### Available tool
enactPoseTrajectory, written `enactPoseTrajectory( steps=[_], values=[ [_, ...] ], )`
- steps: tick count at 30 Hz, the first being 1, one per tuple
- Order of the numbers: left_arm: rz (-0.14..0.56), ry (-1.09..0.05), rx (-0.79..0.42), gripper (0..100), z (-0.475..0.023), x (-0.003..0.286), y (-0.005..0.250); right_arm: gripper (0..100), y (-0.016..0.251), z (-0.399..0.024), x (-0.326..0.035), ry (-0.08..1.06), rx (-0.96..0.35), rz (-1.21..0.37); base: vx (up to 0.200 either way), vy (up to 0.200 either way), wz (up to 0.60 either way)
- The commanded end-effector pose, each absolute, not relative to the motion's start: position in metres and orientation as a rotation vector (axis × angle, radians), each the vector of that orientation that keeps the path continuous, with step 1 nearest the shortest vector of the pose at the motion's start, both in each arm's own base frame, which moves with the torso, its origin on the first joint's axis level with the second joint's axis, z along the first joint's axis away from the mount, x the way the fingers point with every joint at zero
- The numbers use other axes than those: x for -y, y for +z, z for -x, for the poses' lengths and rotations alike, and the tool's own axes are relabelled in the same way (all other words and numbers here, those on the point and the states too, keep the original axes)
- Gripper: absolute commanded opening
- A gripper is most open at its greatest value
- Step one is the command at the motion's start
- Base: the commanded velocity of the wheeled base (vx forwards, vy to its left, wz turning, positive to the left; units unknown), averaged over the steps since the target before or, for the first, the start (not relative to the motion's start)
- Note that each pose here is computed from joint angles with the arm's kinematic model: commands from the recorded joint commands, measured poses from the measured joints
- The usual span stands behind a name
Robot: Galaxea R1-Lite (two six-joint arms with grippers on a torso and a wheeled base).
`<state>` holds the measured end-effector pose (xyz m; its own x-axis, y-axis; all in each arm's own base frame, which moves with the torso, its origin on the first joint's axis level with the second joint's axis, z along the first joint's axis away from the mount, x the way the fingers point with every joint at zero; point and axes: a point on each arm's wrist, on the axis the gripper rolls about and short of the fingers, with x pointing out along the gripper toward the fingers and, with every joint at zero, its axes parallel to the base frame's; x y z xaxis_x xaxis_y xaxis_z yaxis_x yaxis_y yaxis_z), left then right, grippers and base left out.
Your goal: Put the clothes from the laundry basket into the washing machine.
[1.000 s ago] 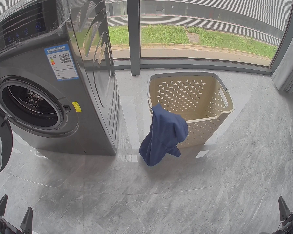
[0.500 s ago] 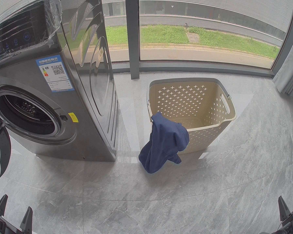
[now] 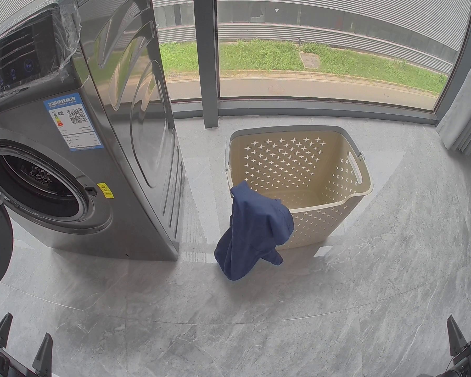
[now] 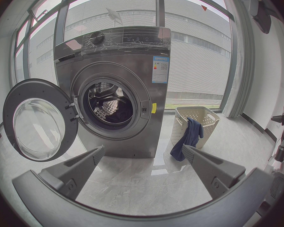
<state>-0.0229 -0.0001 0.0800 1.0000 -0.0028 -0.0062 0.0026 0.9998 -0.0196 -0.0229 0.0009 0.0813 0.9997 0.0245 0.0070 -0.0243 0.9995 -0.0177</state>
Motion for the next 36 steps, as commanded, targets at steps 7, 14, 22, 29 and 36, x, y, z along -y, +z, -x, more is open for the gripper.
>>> enactPoseTrajectory(
  steps=[7,14,22,29,36],
  values=[
    [0.023,-0.001,-0.006,100,0.023,0.000,0.076,100,0.076,0.022,-0.001,0.026,-0.001,0.018,0.000,0.000,0.00],
    [0.023,-0.001,-0.006,100,0.023,0.000,0.076,100,0.076,0.022,-0.001,0.025,-0.001,0.011,0.171,0.000,0.00],
    [0.018,-0.001,-0.006,100,0.023,0.000,0.076,100,0.138,0.030,-0.001,0.070,0.168,-0.015,0.075,0.000,0.00],
    [0.020,-0.001,-0.006,100,0.023,0.000,0.076,100,0.127,-0.023,-0.006,0.234,-0.215,-0.027,0.000,0.000,0.00],
    [0.020,-0.001,-0.006,100,0.023,0.000,0.076,100,0.134,-0.097,-0.033,0.356,-0.379,-0.064,0.000,0.000,0.00]
  ],
)
